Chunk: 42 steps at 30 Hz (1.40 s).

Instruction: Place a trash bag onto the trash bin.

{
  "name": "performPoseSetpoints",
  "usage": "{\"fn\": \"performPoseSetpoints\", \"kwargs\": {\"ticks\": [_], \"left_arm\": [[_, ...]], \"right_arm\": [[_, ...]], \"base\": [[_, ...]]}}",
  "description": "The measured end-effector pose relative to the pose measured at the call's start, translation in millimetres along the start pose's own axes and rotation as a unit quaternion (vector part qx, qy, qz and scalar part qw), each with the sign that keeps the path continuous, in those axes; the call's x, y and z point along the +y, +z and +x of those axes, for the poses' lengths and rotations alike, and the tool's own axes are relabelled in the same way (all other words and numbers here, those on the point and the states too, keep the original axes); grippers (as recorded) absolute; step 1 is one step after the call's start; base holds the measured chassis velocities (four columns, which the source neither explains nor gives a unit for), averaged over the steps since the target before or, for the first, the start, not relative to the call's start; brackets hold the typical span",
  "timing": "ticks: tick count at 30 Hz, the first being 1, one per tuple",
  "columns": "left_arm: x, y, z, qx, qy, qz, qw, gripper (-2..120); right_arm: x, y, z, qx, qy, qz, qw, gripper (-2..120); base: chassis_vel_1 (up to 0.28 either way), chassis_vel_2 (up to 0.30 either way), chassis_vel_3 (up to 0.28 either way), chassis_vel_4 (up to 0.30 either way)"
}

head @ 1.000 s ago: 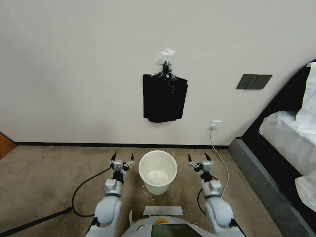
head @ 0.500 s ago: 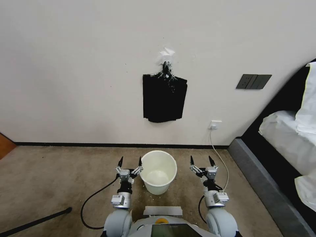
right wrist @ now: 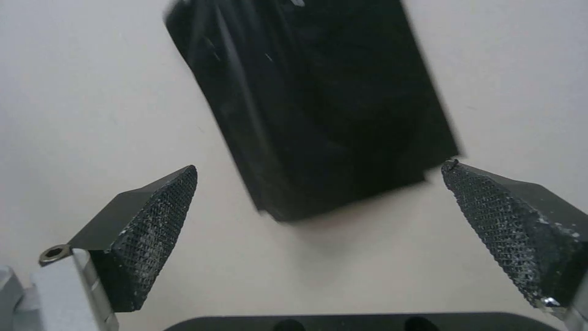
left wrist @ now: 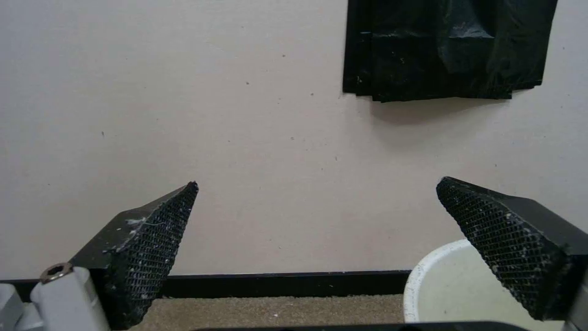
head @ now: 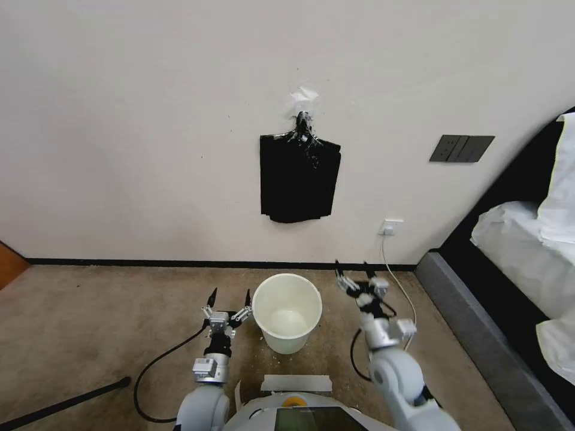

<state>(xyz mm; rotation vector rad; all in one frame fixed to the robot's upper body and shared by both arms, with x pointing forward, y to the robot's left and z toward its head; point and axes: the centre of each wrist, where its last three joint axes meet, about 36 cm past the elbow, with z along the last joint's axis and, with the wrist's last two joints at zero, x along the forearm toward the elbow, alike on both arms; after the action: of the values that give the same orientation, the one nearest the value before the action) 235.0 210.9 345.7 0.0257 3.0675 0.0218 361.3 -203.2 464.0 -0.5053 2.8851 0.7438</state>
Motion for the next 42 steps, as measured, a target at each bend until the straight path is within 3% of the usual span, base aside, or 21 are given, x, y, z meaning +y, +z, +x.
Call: {"fn": "performPoseSetpoints", "kwargs": {"ticks": [6,10,13,22,34,42], "left_arm": [[3.5,-1.5,1,-0.001,-0.011,-0.003,0.9999,100],[3.5,-2.1,1,-0.002,-0.015,-0.002,0.9999,100],[4.0,-2.1,1,-0.003,-0.019,-0.002,0.9998,100],[9.1,-2.1,0,-0.008,-0.025,-0.007,0.9996,100],[16.1,-5.4,-1,-0.014,-0.030,-0.010,0.9994,100],[16.4,-7.1,-1,-0.016,-0.030,-0.009,0.9994,100]], "right_arm": [[8,-44,-74,-0.013,-0.058,-0.123,0.991,100],[11,-59,-104,-0.016,-0.077,-0.153,0.985,100],[16,-78,-151,-0.021,-0.097,-0.184,0.978,100],[23,-86,-210,-0.004,-0.110,-0.240,0.964,100],[33,-104,-261,-0.006,-0.128,-0.228,0.965,100],[30,-108,-273,-0.008,-0.127,-0.215,0.968,100]], "base": [[0.000,0.000,0.000,0.000],[0.000,0.000,0.000,0.000],[0.000,0.000,0.000,0.000],[0.000,0.000,0.000,0.000],[0.000,0.000,0.000,0.000],[0.000,0.000,0.000,0.000]]}}
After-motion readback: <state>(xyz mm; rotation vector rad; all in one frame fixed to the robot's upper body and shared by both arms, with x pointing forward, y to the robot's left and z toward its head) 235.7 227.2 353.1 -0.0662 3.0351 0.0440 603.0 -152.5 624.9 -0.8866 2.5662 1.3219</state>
